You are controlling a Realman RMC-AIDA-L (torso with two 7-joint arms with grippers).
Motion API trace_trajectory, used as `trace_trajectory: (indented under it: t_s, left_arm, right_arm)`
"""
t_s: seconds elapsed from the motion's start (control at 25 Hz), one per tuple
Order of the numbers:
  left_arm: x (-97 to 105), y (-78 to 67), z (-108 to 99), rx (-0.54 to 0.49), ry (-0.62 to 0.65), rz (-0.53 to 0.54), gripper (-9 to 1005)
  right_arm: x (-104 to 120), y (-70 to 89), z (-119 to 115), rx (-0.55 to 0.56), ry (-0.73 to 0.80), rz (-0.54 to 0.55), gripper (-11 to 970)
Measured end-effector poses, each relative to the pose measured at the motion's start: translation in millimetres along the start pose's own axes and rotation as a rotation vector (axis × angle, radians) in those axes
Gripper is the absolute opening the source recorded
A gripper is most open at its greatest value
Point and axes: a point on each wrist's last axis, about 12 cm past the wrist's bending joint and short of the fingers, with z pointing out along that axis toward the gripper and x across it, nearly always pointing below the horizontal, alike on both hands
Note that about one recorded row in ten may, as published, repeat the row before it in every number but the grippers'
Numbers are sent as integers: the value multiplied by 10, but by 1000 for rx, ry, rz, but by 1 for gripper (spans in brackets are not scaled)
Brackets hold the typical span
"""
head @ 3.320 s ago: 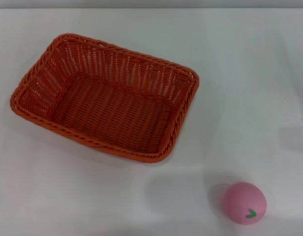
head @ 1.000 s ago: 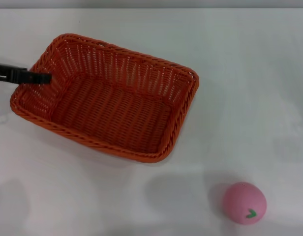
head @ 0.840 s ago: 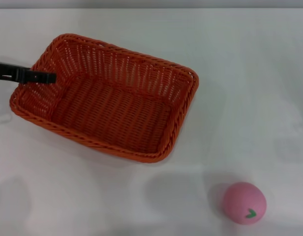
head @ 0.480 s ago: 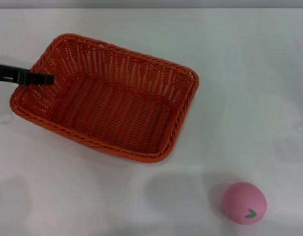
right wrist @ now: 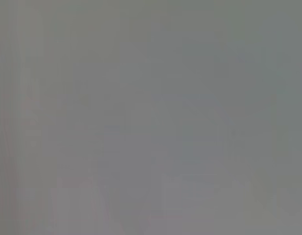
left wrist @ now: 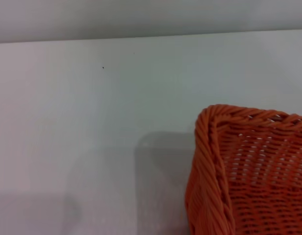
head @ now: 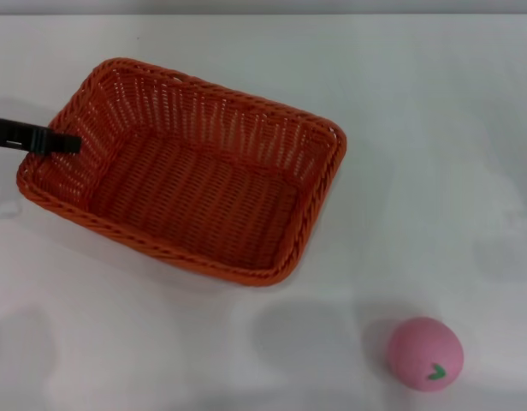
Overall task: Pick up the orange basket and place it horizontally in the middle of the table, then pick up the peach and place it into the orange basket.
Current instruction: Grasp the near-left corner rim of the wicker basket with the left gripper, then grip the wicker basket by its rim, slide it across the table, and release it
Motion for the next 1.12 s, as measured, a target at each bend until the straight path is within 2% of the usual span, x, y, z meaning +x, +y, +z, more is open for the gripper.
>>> trace_trajectory:
  t_s: [0.24,0.44,0.76,1.12]
  left_arm:
    - [-13,4,-13,-3,-20,5,146]
    - [-38,-2,-46,13,-37,-2,146]
    - [-162,-96,-254,58,-45,-13,147]
    - [-224,-142,-492,101,-95,-108,147]
  right_arm:
    - [1,6,0,-4,1,0,868]
    - [0,14,13,-9,0,0,868]
    - [-7,36,52,-21,-4,-6,868]
    - [-10,46,70,-26,-5,-15,868]
